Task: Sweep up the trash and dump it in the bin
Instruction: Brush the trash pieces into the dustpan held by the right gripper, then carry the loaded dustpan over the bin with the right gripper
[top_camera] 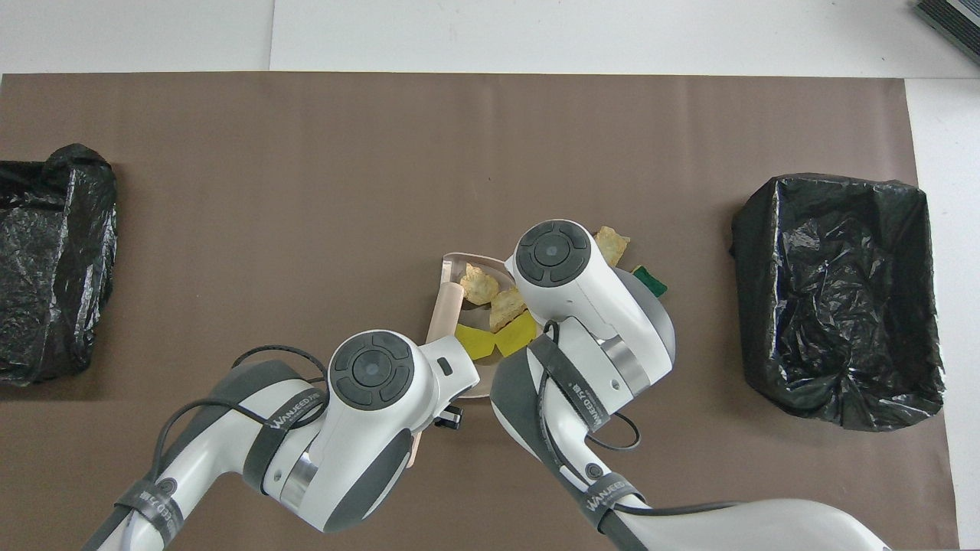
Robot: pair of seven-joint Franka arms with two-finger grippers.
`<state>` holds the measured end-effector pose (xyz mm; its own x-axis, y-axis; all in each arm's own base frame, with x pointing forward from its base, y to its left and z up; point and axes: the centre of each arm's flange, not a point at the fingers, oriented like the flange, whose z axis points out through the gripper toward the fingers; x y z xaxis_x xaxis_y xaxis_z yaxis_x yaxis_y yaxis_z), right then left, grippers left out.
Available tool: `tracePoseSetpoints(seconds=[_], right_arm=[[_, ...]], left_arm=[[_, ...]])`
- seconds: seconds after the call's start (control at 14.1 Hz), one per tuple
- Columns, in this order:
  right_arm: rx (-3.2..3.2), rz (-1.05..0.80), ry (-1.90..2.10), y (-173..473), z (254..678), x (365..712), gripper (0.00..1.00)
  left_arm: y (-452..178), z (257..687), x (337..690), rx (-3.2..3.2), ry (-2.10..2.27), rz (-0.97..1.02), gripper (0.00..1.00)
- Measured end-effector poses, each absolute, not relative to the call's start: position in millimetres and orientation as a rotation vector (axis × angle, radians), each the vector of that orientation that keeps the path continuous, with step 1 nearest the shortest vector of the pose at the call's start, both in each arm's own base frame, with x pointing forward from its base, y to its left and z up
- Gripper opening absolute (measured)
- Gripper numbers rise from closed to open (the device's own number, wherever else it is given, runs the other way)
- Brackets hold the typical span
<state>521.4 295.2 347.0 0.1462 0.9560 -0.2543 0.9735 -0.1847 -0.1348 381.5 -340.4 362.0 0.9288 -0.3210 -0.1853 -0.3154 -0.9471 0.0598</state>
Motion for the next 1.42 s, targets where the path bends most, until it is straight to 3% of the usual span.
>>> tracePoseSetpoints(seconds=[0.5, 0.93, 1.21, 1.42], right_arm=[[2.332, -0.438, 1.964, 295.0, 346.9, 521.5, 0.33], [2.356, -0.423, 1.938, 288.7, 348.4, 526.5, 0.33], [2.479, -0.288, 1.872, 266.9, 373.2, 545.7, 0.33], [2.589, -0.167, 1.794, 237.1, 406.1, 561.7, 0.33]], left_arm=[[-310.1, 358.5, 387.6, 3.110, -0.406, -0.421, 0.26], [-291.0, 363.7, 392.8, 3.314, -0.239, -0.331, 0.26], [-280.5, 388.1, 394.3, 3.315, -0.133, -0.265, 0.26], [-294.0, 387.7, 370.6, 3.329, -0.123, -0.248, 0.26]])
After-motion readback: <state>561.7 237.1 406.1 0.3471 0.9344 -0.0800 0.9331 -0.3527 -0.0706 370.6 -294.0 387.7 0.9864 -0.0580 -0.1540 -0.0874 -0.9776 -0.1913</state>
